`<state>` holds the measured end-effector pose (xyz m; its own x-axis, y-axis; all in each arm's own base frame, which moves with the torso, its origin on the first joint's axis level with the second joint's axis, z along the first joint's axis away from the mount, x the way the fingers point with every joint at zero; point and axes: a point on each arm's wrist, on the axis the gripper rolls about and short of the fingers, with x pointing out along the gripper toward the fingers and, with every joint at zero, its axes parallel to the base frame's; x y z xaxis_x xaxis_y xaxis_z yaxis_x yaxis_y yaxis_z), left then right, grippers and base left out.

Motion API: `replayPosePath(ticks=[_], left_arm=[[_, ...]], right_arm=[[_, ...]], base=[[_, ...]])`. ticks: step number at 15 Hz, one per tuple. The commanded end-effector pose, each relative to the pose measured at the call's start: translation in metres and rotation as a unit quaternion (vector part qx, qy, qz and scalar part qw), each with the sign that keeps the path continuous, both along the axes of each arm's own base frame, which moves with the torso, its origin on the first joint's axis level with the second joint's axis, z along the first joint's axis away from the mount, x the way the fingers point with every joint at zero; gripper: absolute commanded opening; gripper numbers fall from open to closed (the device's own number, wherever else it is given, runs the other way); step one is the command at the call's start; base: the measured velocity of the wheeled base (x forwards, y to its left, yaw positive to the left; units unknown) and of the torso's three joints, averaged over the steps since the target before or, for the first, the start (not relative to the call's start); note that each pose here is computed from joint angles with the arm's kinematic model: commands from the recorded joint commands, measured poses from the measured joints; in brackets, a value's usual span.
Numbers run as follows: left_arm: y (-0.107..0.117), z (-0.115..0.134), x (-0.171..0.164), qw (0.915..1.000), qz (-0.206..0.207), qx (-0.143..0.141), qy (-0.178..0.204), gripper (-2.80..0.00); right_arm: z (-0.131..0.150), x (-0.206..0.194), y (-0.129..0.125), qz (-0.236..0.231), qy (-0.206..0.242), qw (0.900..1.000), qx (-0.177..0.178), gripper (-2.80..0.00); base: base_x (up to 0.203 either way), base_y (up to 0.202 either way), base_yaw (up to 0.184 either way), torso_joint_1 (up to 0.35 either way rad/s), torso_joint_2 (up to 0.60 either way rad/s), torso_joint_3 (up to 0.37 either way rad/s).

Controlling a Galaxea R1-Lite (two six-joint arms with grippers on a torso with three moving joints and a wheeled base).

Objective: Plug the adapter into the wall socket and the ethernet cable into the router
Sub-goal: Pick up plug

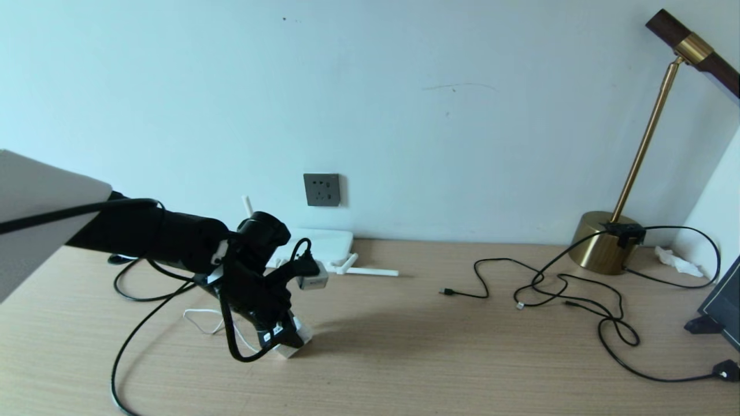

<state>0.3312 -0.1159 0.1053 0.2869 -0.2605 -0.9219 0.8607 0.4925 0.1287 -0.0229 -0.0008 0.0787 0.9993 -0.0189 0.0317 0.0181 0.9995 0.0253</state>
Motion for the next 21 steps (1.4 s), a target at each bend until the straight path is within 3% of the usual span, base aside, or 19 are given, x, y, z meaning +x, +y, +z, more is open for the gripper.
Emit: replayPosePath(ticks=[1, 4, 7, 9, 11, 14, 15, 18, 21], left_arm=[[0.0, 0.001, -0.001, 1.0, -0.002, 0.0, -0.001, -2.8], [0.002, 0.009, -0.006, 0.9999, -0.002, -0.004, -0.014, -2.8], [0.011, 0.018, -0.007, 0.9962, 0.009, -0.029, -0.081, -2.8], [0.022, 0.028, 0.005, 0.9846, 0.033, -0.052, -0.163, -2.8], [0.031, 0.038, 0.02, 0.9583, 0.081, -0.1, -0.255, -2.8], [0.042, 0.038, 0.044, 0.8991, 0.151, -0.188, -0.365, -2.8], [0.044, 0.035, 0.046, 0.8798, 0.187, -0.225, -0.375, -2.8], [0.037, 0.045, 0.046, 0.8434, 0.266, -0.308, -0.351, -2.8], [0.036, 0.055, 0.043, 0.8208, 0.298, -0.365, -0.323, -2.8]], right_arm=[[-0.003, 0.001, 0.0, 0.0, 0.005, 1.0, 0.0, -2.8], [-0.003, 0.001, 0.0, 0.0, 0.005, 1.0, -0.001, -2.8], [-0.003, 0.001, 0.0, 0.0, 0.005, 1.0, 0.0, -2.8], [-0.003, 0.001, 0.0, 0.0, 0.005, 1.0, 0.0, -2.8], [-0.003, 0.001, 0.0, 0.0, 0.005, 1.0, 0.0, -2.8], [-0.003, 0.001, 0.0, -0.001, 0.005, 1.0, 0.0, -2.8], [-0.003, 0.001, 0.0, 0.0, 0.005, 1.0, 0.0, -2.8], [-0.003, 0.001, 0.0, 0.0, 0.005, 1.0, 0.0, -2.8], [-0.003, 0.001, 0.0, 0.0, 0.005, 1.0, 0.0, -2.8]], base=[[0.0, 0.0, 0.0, 0.0, 0.0, 0.0], [0.0, 0.0, 0.0, 0.0, 0.0, 0.0], [0.0, 0.0, 0.0, 0.0, 0.0, 0.0], [0.0, 0.0, 0.0, 0.0, 0.0, 0.0], [0.0, 0.0, 0.0, 0.0, 0.0, 0.0], [0.0, 0.0, 0.0, 0.0, 0.0, 0.0], [0.0, 0.0, 0.0, 0.0, 0.0, 0.0], [0.0, 0.0, 0.0, 0.0, 0.0, 0.0], [0.0, 0.0, 0.0, 0.0, 0.0, 0.0]])
